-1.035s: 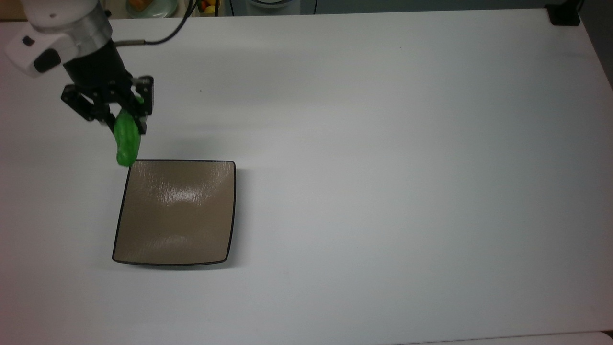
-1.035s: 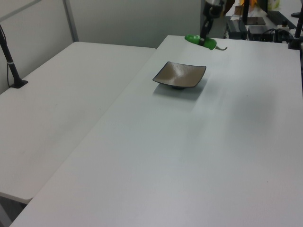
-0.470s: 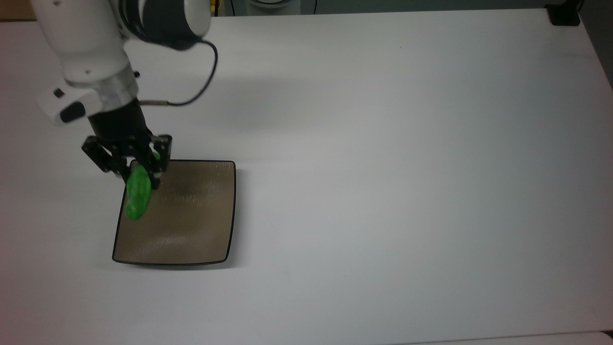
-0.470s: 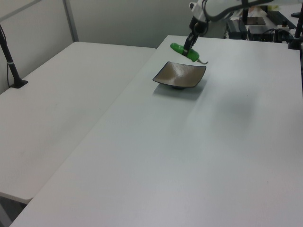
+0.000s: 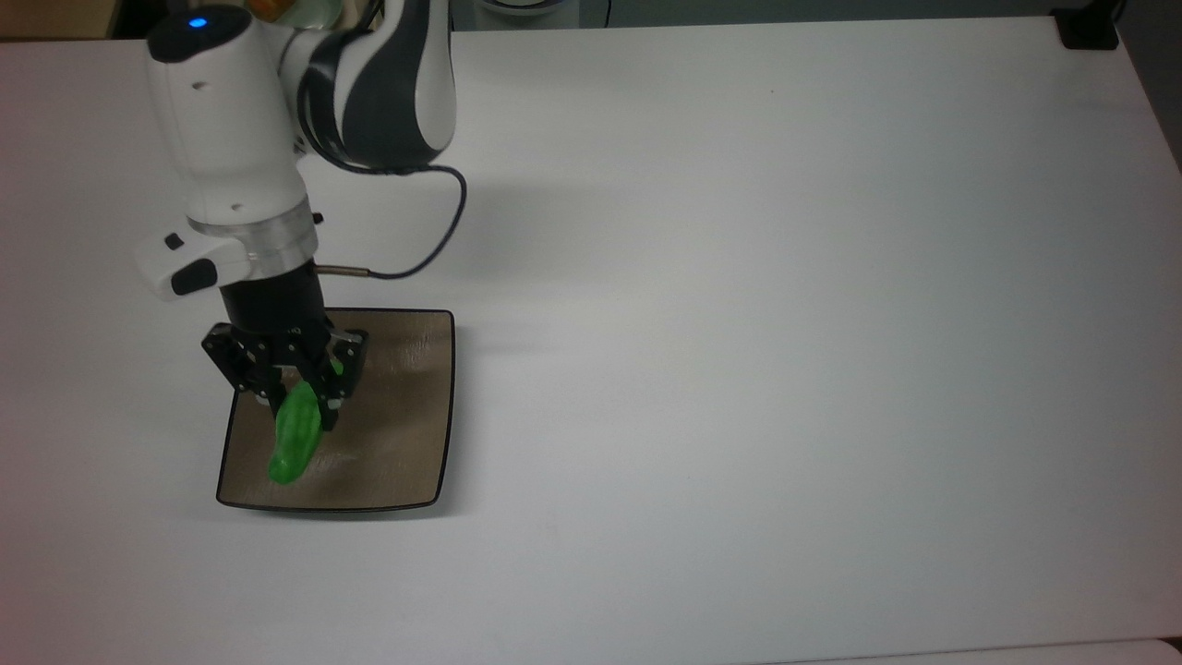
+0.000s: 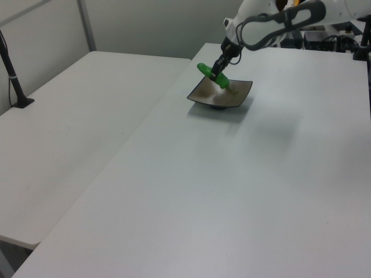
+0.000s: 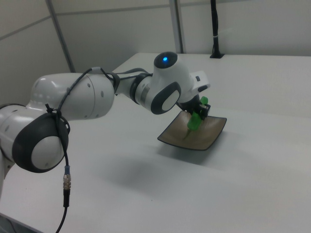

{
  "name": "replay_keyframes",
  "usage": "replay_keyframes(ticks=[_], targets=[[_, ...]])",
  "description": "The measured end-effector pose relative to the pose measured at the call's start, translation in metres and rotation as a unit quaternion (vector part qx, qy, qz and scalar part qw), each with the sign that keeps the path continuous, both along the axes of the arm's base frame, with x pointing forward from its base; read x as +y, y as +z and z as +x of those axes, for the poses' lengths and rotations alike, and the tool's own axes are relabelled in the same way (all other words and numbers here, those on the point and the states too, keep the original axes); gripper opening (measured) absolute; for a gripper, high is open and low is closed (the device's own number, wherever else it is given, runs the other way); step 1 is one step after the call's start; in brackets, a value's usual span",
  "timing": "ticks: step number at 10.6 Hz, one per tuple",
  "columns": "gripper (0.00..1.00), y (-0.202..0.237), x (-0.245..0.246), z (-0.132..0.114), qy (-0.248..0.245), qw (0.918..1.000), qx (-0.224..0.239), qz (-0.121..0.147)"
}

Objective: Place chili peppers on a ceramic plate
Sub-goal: 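Lower the pepper onto the plate and open the gripper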

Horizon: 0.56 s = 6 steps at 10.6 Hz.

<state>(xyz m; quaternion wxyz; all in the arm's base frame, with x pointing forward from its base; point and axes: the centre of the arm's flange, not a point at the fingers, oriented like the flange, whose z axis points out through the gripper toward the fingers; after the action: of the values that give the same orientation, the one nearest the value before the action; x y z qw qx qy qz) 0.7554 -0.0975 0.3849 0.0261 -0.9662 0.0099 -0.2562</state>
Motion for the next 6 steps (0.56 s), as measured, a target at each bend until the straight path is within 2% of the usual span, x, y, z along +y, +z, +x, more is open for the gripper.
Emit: replay_keyframes(ticks=[6], targets=[[0.42, -0.025, 0.009, 0.005, -0.012, 0.9999, -0.003, 0.009]])
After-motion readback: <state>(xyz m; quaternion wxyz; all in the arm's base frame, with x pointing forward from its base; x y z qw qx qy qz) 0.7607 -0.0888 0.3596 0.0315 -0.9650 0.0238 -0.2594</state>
